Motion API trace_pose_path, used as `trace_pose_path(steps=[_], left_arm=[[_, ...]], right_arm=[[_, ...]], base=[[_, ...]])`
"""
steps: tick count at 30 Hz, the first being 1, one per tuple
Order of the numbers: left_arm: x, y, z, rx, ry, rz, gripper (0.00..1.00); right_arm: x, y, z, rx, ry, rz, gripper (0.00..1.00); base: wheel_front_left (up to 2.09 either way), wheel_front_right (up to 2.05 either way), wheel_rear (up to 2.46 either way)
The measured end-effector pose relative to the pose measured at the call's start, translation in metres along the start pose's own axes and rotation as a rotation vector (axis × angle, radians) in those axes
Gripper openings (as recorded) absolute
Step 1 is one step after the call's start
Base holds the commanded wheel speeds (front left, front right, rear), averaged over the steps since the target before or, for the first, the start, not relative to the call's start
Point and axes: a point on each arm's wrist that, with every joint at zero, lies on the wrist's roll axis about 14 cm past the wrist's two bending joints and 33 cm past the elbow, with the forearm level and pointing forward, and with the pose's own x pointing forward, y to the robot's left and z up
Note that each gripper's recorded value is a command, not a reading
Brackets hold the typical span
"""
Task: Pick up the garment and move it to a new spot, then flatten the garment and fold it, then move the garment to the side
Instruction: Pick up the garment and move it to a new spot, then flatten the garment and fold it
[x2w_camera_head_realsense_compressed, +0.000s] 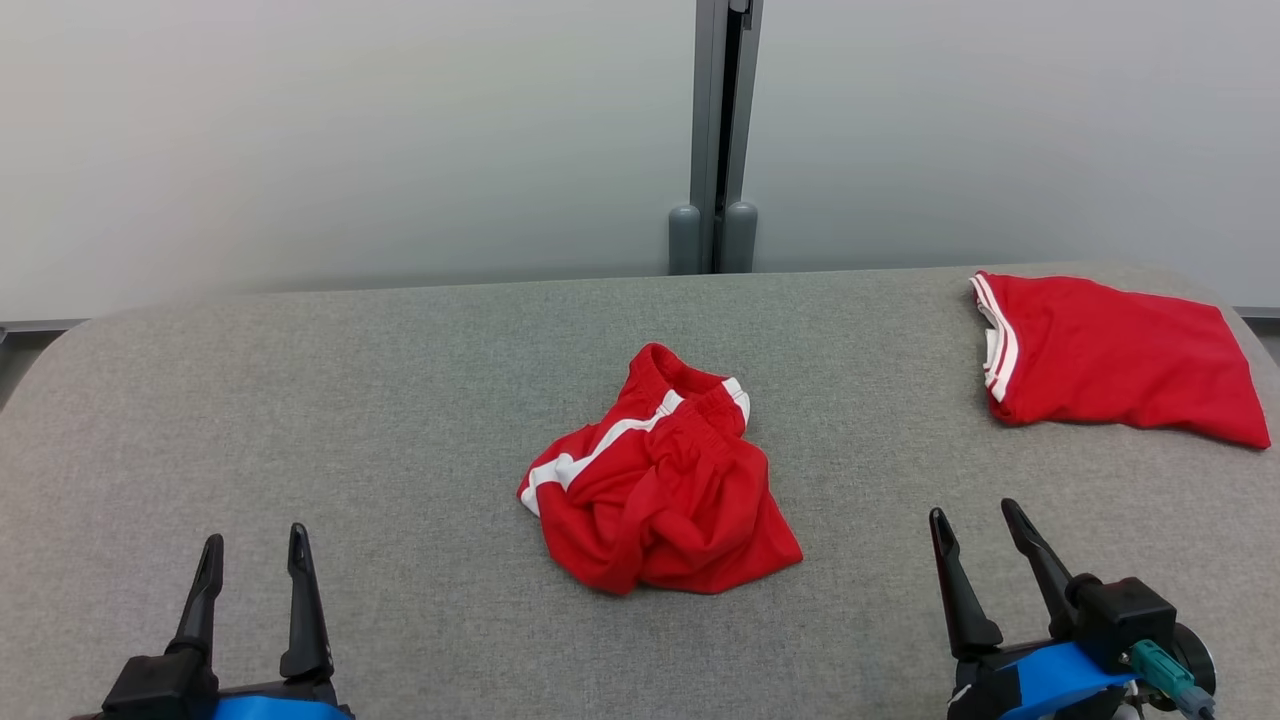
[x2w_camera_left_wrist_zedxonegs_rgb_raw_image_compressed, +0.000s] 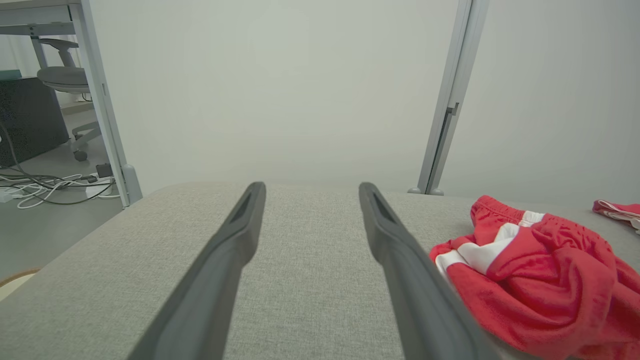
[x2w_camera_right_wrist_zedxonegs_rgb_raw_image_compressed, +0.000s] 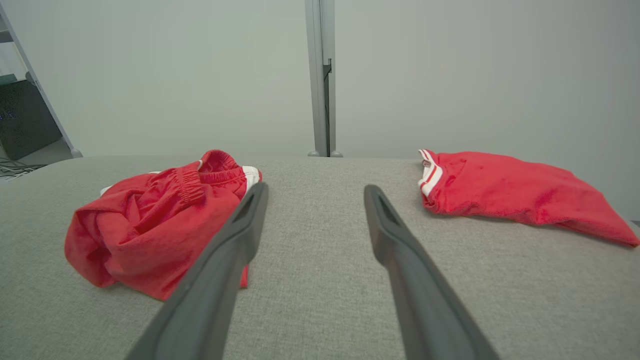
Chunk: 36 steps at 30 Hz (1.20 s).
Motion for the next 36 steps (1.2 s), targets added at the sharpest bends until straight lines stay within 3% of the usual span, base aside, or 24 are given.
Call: trace_pose_path(steps=[36], left_arm=[[-0.0001, 0.0076, -0.0061, 0.018, 0.018, 0.013, 1.00]], right_arm=[[0.0040, 0.0000, -0.0057, 0.008, 0.017, 0.001, 1.00]], base=[[0.00, 0.00, 0.00]])
